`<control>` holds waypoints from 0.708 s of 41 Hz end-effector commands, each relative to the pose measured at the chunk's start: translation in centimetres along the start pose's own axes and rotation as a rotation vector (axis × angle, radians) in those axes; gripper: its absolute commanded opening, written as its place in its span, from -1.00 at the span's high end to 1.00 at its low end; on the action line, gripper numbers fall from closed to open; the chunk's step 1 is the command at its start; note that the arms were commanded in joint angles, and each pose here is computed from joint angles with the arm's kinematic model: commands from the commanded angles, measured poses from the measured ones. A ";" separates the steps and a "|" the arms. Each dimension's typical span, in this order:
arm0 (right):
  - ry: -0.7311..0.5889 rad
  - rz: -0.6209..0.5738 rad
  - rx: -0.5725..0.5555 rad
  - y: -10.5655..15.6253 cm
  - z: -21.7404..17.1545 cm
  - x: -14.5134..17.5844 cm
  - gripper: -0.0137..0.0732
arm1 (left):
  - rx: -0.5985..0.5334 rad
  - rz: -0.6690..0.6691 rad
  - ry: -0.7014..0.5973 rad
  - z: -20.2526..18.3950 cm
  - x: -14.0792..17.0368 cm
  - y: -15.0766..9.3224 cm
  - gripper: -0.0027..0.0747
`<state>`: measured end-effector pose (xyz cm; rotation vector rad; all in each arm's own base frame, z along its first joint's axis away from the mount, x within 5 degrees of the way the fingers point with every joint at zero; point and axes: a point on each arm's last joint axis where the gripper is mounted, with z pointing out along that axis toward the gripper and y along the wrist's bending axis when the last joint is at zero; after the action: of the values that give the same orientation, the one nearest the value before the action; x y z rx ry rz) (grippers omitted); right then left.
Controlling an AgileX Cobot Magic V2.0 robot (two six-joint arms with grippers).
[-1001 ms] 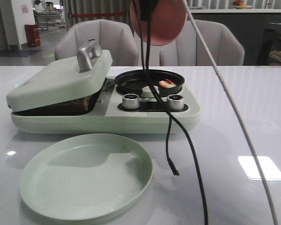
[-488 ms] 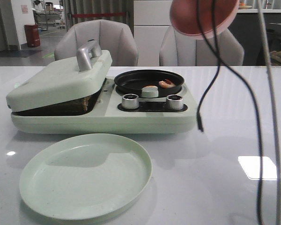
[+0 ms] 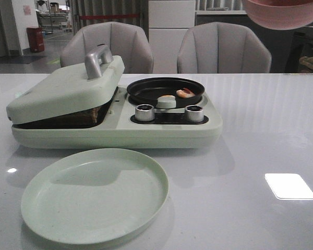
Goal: Make breakfast with bread and shrimp
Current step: 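Carry the emptied pink bowl back and lower it onto the table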
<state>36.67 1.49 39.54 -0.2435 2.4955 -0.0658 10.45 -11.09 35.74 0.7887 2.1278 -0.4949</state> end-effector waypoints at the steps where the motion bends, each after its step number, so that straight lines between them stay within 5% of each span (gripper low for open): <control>1: -0.131 0.034 0.021 -1.6 -2.7 0.9 0.65 | 0.024 -0.009 -0.093 -0.7 -1.2 -0.3 0.50; 17: -0.030 0.164 0.015 -3.4 3.2 7.4 0.65 | 0.024 -0.009 -0.093 -0.7 -1.2 -0.3 0.50; 29: 0.112 0.217 -0.060 -3.0 9.4 8.8 0.65 | 0.024 -0.009 -0.094 -0.7 -1.3 -0.3 0.50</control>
<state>35.16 -2.90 26.02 -0.0009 2.7062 0.0763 10.45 -11.09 35.74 0.7890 2.1287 -0.4945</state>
